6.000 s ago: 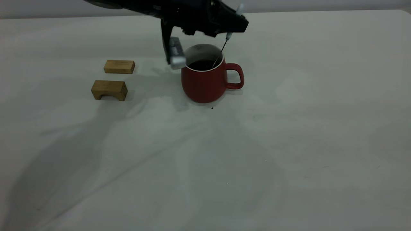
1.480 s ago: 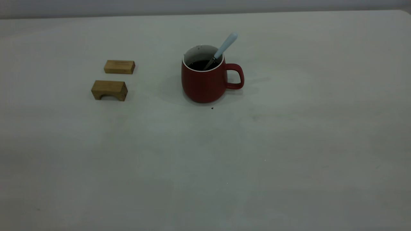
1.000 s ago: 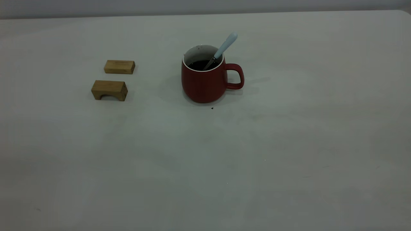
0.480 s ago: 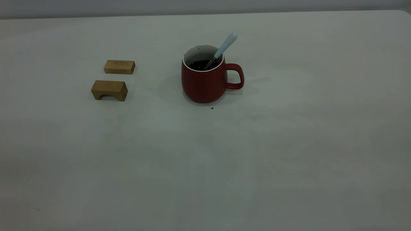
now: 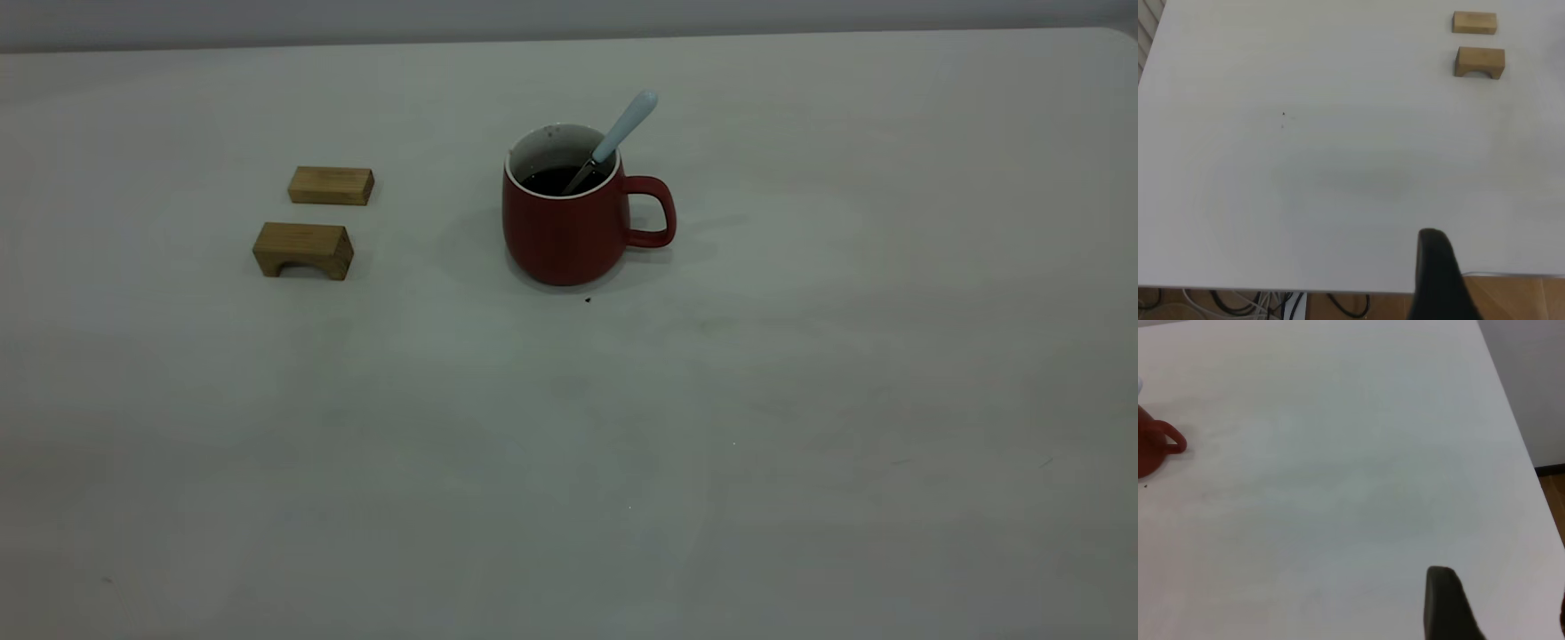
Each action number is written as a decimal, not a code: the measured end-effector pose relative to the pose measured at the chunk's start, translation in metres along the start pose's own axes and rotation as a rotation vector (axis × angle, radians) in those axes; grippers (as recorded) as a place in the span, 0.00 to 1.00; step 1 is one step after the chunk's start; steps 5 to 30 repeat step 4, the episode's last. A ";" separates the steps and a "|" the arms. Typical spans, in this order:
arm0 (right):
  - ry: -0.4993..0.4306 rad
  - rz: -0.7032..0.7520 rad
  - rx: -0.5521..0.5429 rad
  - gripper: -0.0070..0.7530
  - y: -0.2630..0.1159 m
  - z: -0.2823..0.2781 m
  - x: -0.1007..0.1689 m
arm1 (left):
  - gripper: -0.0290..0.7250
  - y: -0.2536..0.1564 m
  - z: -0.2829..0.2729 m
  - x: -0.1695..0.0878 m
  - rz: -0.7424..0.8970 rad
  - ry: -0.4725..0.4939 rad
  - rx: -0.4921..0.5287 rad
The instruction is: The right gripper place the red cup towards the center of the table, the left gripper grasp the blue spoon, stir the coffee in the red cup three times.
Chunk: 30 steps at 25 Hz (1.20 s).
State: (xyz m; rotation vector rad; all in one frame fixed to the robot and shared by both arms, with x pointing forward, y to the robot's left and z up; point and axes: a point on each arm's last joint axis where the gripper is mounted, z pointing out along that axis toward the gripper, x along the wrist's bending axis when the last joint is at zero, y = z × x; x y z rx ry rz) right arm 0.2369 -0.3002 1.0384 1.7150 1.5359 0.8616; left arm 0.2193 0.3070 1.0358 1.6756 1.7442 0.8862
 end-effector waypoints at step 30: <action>0.000 0.000 0.000 0.59 0.000 0.000 0.000 | 0.75 0.000 0.000 0.000 0.000 0.000 0.000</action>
